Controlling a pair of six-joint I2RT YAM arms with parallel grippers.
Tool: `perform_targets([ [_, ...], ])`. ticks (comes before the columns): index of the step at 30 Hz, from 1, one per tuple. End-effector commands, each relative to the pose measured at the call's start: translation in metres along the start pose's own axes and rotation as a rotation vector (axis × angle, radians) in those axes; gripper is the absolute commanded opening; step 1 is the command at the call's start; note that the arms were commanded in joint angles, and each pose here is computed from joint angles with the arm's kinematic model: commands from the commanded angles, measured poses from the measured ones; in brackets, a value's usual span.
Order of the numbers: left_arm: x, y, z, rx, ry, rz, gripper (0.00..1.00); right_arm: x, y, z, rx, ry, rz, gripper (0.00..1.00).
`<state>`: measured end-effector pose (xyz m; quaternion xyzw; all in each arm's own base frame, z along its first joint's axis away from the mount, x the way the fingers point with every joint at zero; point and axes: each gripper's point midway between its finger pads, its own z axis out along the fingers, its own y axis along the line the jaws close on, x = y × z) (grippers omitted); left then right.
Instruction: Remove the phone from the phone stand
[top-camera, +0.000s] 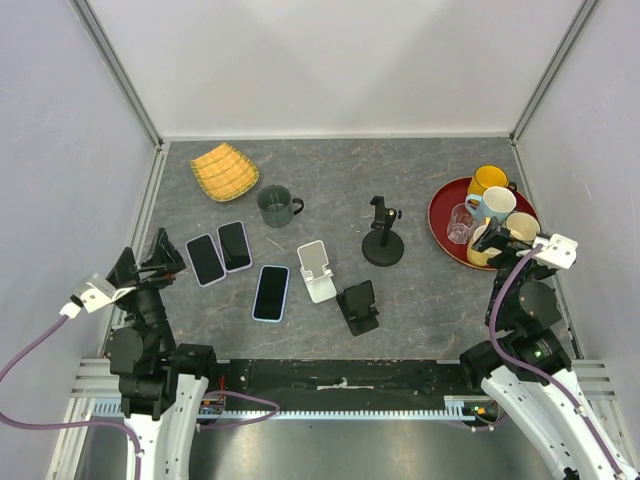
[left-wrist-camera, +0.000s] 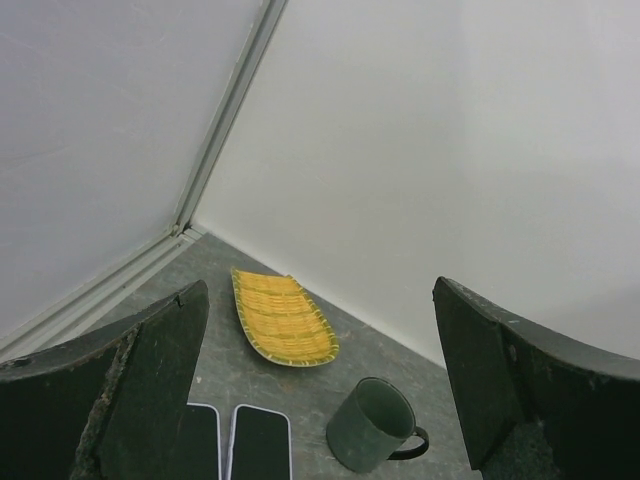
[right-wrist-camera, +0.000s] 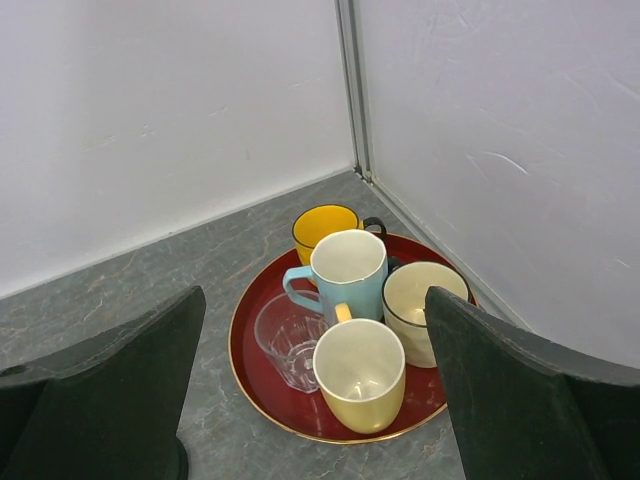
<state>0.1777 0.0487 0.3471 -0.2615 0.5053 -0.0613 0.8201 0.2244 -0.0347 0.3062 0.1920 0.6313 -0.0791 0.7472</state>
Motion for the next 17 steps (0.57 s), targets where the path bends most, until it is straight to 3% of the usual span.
perform_targets([
  [1, -0.0250, -0.0015, -0.0081, 0.025, -0.102, -0.007, 1.00, -0.0073, -0.0022, 0.0000, 0.012, -0.031, 0.017, 0.98],
  [17, -0.0226, -0.0067, -0.0089, 0.060, -0.093, 0.008, 1.00, -0.0093, 0.0016, 0.0009, -0.003, -0.041, 0.036, 0.98],
])
